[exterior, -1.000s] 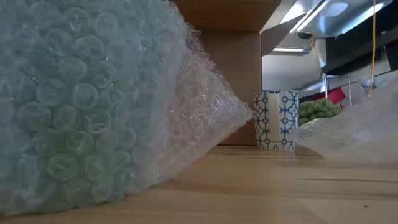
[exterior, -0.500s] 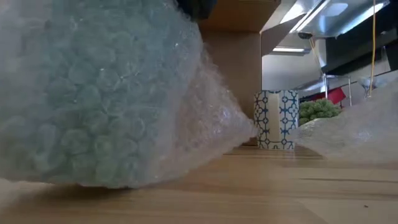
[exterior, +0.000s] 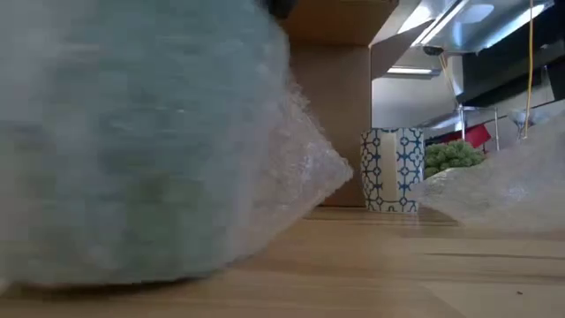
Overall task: Wrap mug
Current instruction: Wrap the green mug with bubble wrap
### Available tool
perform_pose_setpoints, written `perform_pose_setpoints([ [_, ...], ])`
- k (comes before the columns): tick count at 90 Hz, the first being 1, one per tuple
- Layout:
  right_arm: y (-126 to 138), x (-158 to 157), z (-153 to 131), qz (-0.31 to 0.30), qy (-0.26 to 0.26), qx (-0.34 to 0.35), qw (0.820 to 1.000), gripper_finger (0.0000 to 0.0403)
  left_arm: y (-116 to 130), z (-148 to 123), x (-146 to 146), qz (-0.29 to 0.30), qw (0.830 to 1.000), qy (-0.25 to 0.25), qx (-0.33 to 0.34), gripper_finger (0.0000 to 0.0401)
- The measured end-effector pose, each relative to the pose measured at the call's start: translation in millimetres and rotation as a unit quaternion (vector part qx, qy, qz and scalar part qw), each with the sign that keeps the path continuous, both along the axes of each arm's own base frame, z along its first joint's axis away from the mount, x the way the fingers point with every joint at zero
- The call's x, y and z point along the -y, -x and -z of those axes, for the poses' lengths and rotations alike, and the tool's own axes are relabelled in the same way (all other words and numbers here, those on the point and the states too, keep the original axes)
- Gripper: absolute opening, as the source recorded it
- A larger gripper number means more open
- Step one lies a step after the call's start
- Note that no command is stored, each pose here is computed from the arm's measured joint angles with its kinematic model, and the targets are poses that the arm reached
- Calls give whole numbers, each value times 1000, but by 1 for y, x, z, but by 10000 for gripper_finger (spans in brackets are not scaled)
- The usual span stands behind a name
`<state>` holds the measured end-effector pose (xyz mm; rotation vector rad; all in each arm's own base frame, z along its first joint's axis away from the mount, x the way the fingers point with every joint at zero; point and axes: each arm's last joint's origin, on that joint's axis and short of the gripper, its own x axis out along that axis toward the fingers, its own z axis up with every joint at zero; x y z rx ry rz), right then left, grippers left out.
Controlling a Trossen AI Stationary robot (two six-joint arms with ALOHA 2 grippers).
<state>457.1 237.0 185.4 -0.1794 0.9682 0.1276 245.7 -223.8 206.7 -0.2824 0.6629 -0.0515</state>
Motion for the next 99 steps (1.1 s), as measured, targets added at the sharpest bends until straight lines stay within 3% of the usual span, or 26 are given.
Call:
perform_pose_setpoints([
  [40, 2, 1, -3, 0, 1, -4, 1000, 1, -10, 10, -4, -14, 1000, -18, -2, 98],
  [75, 6, -2, -46, -34, -29, 14, 999, 1, -7, 8, -5, -15, 1000, -15, -9, 98],
  [99, 5, -2, -10, -28, -29, 4, 999, 1, 5, -5, -1, -11, 1000, -24, 14, 98],
])
